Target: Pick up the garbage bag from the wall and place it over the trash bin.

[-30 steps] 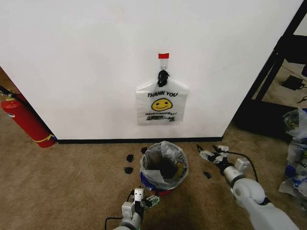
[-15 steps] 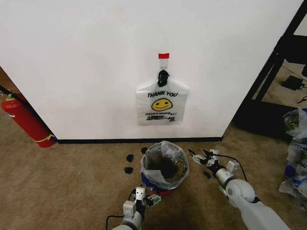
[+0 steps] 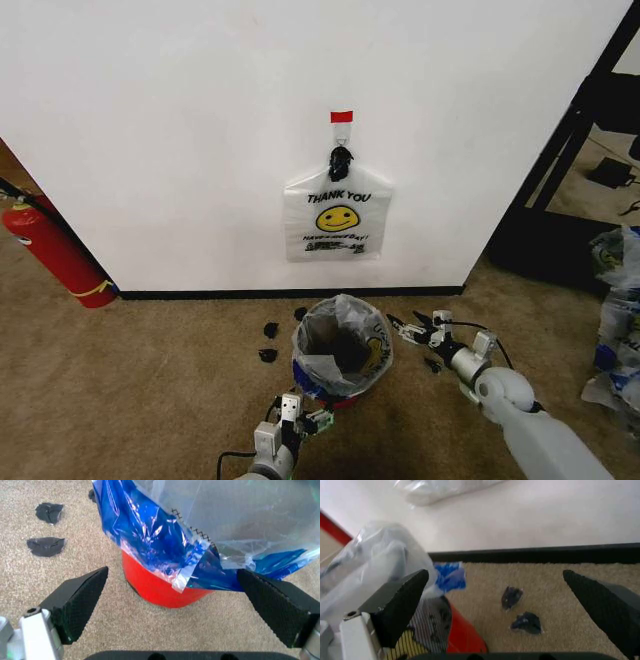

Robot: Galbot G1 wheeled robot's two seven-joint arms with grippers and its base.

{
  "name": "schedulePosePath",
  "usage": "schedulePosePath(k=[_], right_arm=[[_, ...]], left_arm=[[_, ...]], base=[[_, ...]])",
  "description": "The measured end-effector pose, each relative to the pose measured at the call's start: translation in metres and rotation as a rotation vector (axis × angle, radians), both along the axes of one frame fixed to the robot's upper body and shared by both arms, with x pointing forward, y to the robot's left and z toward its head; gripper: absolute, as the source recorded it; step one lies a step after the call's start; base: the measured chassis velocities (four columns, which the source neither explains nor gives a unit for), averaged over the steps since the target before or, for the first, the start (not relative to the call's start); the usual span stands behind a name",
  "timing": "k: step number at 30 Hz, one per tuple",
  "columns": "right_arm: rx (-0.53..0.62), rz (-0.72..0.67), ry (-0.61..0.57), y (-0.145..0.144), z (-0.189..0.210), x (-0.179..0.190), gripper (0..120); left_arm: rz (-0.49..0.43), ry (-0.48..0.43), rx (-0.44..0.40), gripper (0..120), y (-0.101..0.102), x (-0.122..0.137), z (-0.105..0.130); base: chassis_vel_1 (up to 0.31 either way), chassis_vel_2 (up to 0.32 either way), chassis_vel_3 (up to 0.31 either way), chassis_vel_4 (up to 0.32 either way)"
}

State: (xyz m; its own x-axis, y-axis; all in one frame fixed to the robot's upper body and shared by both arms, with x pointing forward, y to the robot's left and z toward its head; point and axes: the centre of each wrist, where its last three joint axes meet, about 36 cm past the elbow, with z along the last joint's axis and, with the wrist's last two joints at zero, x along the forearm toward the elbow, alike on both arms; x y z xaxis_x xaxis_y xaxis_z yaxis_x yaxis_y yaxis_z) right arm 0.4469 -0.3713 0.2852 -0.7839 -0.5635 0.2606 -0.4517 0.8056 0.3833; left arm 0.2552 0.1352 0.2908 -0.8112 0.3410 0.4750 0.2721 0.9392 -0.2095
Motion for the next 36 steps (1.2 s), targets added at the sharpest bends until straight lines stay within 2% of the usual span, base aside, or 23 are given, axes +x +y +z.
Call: schedulePosePath(k=[9, 18, 23, 30, 36], right_arm=[[-0.01, 0.091, 0.006, -0.019, -0.014, 0.011, 100], [0.038, 0.128, -0.035, -0.023, -0.018, 0.015, 100], [0.064, 0.102, -0.051, -0.014, -0.021, 0.02, 100], [0.037, 0.108, -0.032, 0.001, -0.031, 0.027, 100], [0.003, 0.113, -0.023, 0.002, -0.041, 0.027, 100]], left_arm=[[0.004, -0.006, 0.002, 100, 0.001, 0.0, 0.001], [0.005, -0.008, 0.001, 100, -0.002, 0.002, 0.001], [0.005, -0.009, -0.001, 100, -0.004, 0.004, 0.002], [0.004, -0.007, -0.001, 100, -0.005, 0.005, 0.001], [0.004, -0.004, 0.001, 100, -0.004, 0.006, 0.0]], base=[[0.0, 0.0, 0.0, 0.0], [0.0, 0.0, 0.0, 0.0], [0.0, 0.0, 0.0, 0.0], [0.0, 0.0, 0.0, 0.0], [0.0, 0.0, 0.0, 0.0]])
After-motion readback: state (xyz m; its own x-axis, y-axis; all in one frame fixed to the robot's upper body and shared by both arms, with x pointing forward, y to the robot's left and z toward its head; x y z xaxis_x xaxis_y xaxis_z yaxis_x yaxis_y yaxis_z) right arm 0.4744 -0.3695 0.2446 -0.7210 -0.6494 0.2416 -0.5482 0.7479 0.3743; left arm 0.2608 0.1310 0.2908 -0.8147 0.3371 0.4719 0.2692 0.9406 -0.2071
